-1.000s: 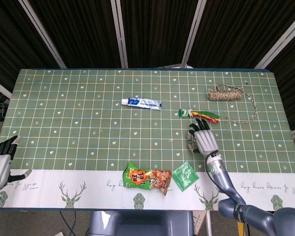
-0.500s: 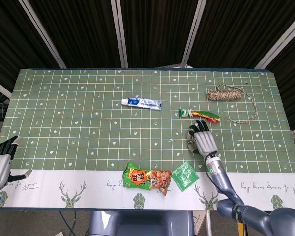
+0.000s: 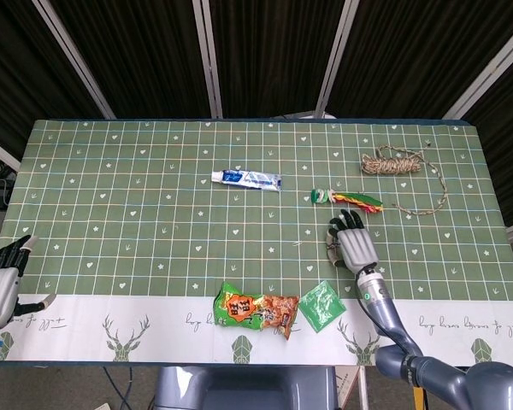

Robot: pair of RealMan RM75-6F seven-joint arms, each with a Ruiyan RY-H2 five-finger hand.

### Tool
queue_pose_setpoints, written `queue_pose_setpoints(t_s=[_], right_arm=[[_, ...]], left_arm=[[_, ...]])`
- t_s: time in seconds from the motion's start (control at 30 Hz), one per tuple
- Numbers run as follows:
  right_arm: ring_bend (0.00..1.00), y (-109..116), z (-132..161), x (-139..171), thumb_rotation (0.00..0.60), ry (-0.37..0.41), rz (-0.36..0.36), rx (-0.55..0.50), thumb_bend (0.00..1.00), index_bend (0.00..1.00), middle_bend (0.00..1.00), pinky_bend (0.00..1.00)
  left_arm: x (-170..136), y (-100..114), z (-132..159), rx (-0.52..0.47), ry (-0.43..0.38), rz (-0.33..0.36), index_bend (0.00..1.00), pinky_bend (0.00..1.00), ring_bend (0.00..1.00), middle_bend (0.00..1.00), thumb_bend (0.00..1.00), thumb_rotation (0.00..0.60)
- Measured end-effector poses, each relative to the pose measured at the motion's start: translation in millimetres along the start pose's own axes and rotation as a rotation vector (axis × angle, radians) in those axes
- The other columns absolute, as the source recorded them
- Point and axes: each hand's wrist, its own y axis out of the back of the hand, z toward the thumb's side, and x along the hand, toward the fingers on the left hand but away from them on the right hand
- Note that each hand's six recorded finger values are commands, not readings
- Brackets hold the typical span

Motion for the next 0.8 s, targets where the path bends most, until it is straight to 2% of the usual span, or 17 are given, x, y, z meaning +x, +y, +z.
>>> queue_pose_setpoints(t_s=[0.57, 0.8], right_arm=[[0.00, -4.2, -4.8, -2.2, 0.600, -0.018, 0.010, 0.003, 0.31, 0.48, 0.20, 0.01], [0.00, -5.4, 0.0, -2.6, 0.600, -0.019, 0.004, -0.017, 0.31, 0.55, 0.20, 0.01]], left_arm=[[1.2, 0.4, -0.4, -0.006, 0.005, 0.000, 0.00, 0.00, 0.00, 0.00, 0.13, 0.600], [1.3, 0.9, -1.4, -0.010, 0.011, 0.001, 0.00, 0.00, 0.00, 0.00, 0.13, 0.600]])
